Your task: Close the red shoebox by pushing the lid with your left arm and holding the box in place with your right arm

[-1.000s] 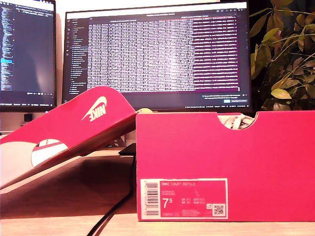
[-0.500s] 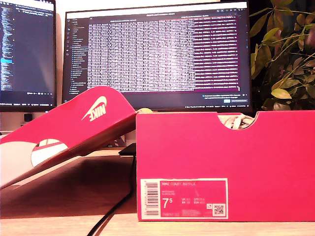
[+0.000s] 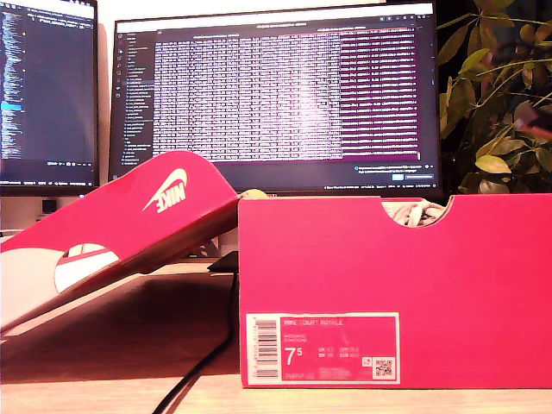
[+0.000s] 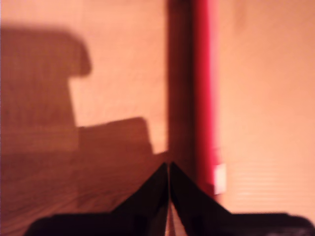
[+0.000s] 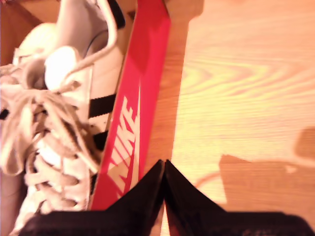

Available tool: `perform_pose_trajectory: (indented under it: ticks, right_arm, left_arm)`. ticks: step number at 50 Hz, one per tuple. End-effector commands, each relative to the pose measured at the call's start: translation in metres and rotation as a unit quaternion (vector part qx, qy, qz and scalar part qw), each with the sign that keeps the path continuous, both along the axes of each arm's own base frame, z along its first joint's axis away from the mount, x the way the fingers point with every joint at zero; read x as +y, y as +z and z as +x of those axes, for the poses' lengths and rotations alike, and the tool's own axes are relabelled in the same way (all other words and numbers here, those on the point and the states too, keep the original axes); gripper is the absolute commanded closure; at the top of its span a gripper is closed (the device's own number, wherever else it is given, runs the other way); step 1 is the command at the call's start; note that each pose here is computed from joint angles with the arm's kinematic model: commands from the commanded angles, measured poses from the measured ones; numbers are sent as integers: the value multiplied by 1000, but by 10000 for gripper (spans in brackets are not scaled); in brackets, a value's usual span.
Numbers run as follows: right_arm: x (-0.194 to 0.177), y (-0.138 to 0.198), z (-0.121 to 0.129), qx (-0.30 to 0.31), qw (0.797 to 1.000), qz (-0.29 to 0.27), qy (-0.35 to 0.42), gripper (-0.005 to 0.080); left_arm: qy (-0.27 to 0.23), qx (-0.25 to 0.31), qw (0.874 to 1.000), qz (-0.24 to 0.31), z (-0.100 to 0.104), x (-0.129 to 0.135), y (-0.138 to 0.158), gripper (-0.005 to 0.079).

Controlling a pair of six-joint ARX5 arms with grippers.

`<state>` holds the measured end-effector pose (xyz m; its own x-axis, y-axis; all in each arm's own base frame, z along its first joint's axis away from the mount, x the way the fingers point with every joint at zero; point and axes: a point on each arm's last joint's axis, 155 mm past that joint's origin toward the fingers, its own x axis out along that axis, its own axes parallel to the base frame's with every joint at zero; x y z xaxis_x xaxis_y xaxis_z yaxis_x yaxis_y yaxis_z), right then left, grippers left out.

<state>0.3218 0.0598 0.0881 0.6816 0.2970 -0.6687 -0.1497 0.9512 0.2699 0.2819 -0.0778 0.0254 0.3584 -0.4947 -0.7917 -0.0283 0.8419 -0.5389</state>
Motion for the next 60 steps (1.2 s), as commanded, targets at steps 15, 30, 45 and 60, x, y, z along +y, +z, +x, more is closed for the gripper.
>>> perform_pose_trajectory:
  ticks: [15, 30, 45, 60]
  right_arm:
    - [19, -17, 4, 24, 999, 27, 35, 764]
    - [53, -28, 6, 28, 996, 38, 77, 764]
    - [73, -24, 6, 14, 994, 41, 103, 764]
    - [73, -25, 5, 15, 994, 40, 103, 764]
  left_arm:
    - [-21, 35, 998, -51, -8, -16, -11, 761]
    - [-26, 32, 997, -66, -7, -21, -8, 761]
    - [-40, 12, 993, -107, 2, -32, 11, 761]
    - [-61, 1, 987, -149, 12, -44, 43, 761]
